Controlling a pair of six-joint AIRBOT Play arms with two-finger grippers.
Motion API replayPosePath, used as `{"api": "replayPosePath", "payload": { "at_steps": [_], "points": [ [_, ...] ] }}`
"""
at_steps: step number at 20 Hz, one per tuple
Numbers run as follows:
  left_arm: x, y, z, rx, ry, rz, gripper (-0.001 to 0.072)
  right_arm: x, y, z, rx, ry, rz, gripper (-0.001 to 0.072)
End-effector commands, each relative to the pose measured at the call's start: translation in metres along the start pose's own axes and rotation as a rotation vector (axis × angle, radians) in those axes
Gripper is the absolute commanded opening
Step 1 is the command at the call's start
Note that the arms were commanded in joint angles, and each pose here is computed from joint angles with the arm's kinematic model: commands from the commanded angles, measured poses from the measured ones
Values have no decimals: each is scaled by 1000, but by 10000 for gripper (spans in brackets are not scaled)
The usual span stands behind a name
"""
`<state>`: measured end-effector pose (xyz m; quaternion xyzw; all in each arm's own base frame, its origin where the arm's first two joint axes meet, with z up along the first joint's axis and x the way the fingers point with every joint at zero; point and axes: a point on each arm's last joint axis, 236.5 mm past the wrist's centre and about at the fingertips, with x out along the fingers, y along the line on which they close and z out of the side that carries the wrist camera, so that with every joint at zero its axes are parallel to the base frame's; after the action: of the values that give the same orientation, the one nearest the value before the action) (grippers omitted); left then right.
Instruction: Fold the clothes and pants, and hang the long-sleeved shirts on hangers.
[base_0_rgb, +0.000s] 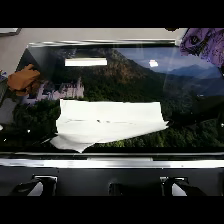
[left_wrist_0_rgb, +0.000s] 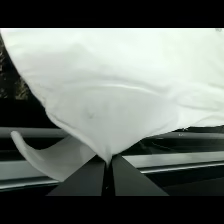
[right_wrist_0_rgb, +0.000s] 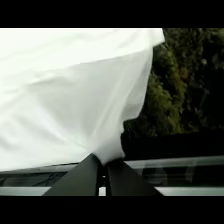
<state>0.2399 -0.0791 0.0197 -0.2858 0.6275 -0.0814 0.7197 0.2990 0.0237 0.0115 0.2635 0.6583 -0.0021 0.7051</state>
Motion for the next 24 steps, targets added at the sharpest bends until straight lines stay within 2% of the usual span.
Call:
{"api": "replayPosePath", "payload": {
  "at_steps": [1,8,13,17,21,22,23,24],
  "points": [
    [25,-12,46,23,-31,-18,13,18,15,48,-38,-133,81,31],
    [57,-22,156,48,-43,-33,13,59,6,102,24,-186,81,32],
    [72,-26,213,49,-73,-39,13,76,28,126,-31,-233,80,32],
    [91,-27,234,28,-80,-64,13,75,26,147,12,-304,77,32],
    [126,-18,225,1,-7,-59,14,97,18,143,43,-251,68,33],
    [131,-17,224,-7,1,-63,16,102,16,141,47,-234,64,57],
    [133,-18,224,-13,3,-67,52,105,14,136,63,-209,62,192],
    [130,-17,227,-25,-6,-67,186,102,11,131,89,-179,63,361]
  ]
}}
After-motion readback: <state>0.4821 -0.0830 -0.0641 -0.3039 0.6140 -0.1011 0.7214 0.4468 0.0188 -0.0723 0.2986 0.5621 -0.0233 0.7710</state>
